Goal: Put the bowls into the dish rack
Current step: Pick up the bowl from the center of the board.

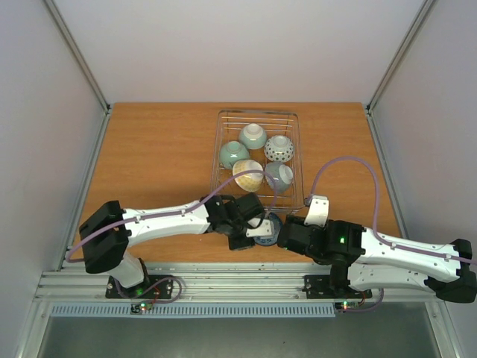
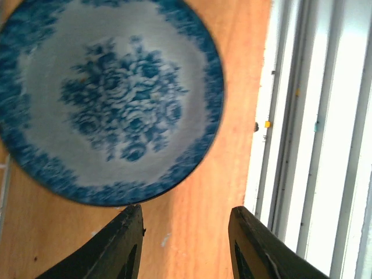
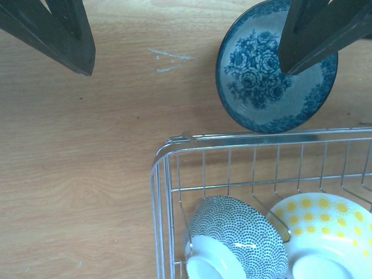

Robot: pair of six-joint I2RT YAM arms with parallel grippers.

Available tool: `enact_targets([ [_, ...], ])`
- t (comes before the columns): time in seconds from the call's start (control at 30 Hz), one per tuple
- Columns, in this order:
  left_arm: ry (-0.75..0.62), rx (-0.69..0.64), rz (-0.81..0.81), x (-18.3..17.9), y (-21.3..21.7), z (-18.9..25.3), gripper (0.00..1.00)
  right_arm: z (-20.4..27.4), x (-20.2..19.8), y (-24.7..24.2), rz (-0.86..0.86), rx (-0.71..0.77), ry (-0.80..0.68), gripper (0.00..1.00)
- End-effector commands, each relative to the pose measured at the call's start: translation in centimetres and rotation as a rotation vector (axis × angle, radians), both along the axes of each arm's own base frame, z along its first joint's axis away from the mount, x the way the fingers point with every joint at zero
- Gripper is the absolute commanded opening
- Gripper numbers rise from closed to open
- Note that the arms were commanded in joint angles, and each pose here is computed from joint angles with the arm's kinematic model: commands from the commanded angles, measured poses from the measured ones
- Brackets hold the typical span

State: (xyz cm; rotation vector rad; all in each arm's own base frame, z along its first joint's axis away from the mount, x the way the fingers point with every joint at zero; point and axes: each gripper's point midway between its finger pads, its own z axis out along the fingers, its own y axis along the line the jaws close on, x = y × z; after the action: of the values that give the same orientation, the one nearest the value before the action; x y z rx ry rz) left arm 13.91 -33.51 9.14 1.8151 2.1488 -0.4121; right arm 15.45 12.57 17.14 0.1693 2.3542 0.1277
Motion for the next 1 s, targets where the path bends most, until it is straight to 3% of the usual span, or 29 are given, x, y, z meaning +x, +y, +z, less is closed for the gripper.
enact_targets([
  [0.0, -0.066, -0.013, -0.092, -0.8, -0.9, -0.2, 0.41, 0.3, 0.2, -1.2, -0.052, -0.005, -0.033, 0.88],
  [0.2, -0.086, 0.010, -0.147, -2.0, -1.4, -1.3, 0.42, 0.0, 0.0, -2.0, -0.077, 0.006, -0.034, 0.87],
  [0.53, -0.226, 0.035, -0.142, 0.1, -1.1, -2.3, 0.42, -0.5, -0.2, -1.5, -0.058, 0.037, -0.017, 0.85],
  [0.97, -0.259, -0.032, -0.137, 0.1, -1.1, -0.4, 0.43, -5.4, -1.0, 3.2, 0.033, 0.117, 0.222, 0.76],
])
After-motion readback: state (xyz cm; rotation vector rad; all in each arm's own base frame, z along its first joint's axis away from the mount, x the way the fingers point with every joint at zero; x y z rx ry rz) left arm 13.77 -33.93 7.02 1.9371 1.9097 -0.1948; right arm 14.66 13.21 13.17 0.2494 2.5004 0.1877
